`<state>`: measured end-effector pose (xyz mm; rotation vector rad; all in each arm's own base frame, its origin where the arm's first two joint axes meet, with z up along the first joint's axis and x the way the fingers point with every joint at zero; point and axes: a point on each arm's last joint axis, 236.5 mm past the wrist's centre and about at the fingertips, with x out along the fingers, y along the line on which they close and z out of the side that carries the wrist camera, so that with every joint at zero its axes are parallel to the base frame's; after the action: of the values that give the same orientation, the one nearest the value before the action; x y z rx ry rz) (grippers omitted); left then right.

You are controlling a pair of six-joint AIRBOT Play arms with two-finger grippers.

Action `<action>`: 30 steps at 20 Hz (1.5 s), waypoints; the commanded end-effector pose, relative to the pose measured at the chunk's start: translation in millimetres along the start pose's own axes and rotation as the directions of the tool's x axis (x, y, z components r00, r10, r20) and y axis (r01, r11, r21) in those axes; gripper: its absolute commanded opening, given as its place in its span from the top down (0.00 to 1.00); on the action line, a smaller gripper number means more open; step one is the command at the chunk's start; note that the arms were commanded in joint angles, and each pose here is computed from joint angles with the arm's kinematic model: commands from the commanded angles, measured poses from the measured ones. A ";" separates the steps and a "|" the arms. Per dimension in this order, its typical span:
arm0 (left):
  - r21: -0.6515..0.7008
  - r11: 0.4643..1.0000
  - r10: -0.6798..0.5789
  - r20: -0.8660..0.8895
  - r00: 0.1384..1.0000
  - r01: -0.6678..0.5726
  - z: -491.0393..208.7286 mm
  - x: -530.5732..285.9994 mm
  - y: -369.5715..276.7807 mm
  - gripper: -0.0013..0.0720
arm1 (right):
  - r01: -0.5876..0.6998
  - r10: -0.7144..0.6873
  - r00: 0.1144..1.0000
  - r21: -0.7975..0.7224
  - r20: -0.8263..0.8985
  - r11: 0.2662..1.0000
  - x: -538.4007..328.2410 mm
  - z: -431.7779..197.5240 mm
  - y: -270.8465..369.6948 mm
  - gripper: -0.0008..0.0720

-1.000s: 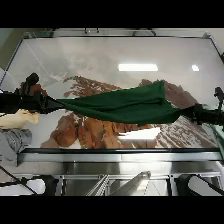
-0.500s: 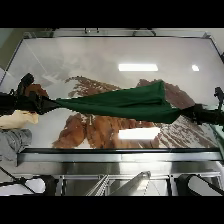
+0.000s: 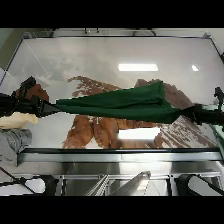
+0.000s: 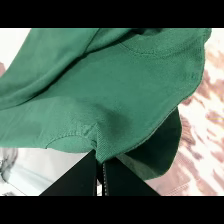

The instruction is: Fold the shirts.

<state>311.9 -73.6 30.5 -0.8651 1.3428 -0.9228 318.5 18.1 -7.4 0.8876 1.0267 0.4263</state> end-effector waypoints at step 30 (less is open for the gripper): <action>-0.278 0.959 0.044 -0.038 0.998 -0.052 103.0 26.7 104.9 0.11 | 0.127 -0.123 0.991 -0.099 0.051 0.987 147.5 105.2 -37.1 0.84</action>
<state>424.8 -49.5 -65.8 -0.9921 1.4474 -0.6650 481.0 41.1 -76.7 0.7330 0.9546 0.3275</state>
